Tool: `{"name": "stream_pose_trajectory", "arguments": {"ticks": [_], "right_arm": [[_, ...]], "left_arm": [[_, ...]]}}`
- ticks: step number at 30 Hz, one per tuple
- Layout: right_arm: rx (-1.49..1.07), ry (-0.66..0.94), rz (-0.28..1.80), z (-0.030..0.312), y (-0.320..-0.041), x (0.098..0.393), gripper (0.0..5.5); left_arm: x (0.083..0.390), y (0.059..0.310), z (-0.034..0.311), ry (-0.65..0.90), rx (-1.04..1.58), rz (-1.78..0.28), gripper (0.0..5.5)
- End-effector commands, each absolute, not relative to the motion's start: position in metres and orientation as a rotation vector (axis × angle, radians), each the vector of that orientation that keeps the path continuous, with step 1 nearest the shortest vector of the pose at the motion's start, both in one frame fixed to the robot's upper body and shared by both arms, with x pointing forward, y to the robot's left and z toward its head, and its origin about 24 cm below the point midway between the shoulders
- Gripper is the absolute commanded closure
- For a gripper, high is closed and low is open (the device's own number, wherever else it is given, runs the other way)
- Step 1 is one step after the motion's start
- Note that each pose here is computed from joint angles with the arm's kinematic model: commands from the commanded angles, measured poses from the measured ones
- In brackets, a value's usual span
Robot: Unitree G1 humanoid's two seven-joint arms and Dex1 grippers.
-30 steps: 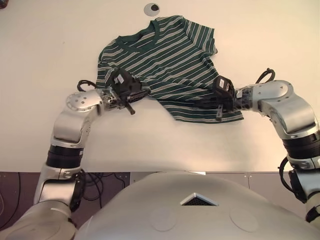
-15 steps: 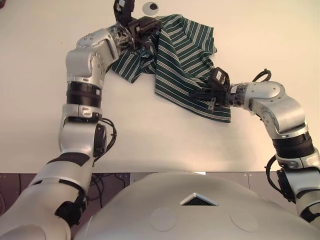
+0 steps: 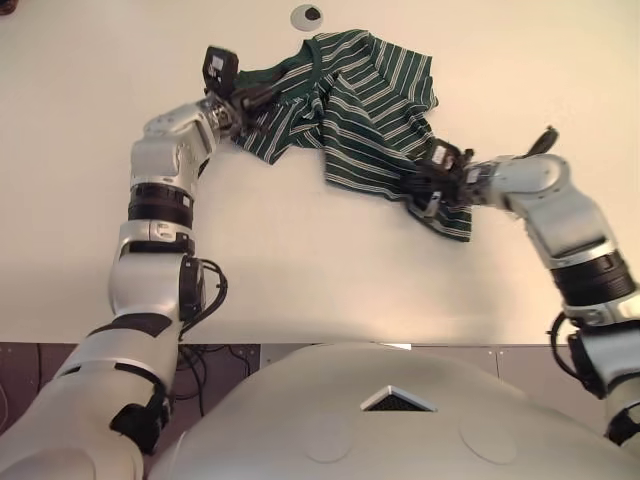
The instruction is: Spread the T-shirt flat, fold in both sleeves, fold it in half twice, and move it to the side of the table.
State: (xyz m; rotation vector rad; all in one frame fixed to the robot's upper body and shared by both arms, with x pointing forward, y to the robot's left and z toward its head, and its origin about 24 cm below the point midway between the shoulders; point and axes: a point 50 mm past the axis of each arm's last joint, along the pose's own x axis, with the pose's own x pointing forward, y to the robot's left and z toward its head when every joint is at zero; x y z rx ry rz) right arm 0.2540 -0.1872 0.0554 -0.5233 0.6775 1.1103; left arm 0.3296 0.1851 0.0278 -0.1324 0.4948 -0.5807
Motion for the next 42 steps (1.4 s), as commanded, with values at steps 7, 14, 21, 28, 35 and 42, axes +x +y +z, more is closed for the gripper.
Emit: {"name": "stream_pose_trajectory", "arguments": {"ticks": [7,14,21,28,35,42], "right_arm": [[-0.587,0.938,1.618,0.07,-0.234,0.206,5.5],[-0.425,0.567,1.493,0.127,-0.202,0.255,5.5],[-0.365,0.632,1.442,0.101,-0.168,0.216,5.5],[-0.409,0.78,1.221,0.067,-0.141,0.194,5.5],[-0.52,0.844,1.2,0.055,-0.137,0.198,5.5],[-0.487,1.034,1.69,0.073,-0.163,0.188,5.5]], "left_arm": [[0.297,0.182,0.034,0.447,-0.069,-0.635,4.3],[0.272,0.181,0.042,0.419,-0.023,-0.659,4.3],[0.235,0.2,0.085,0.293,-0.074,-0.55,4.3],[0.204,0.211,0.11,0.244,-0.12,-0.406,4.3],[0.179,0.208,0.103,0.256,-0.178,-0.291,4.3],[0.14,0.187,0.101,0.235,-0.274,-0.12,4.3]]}}
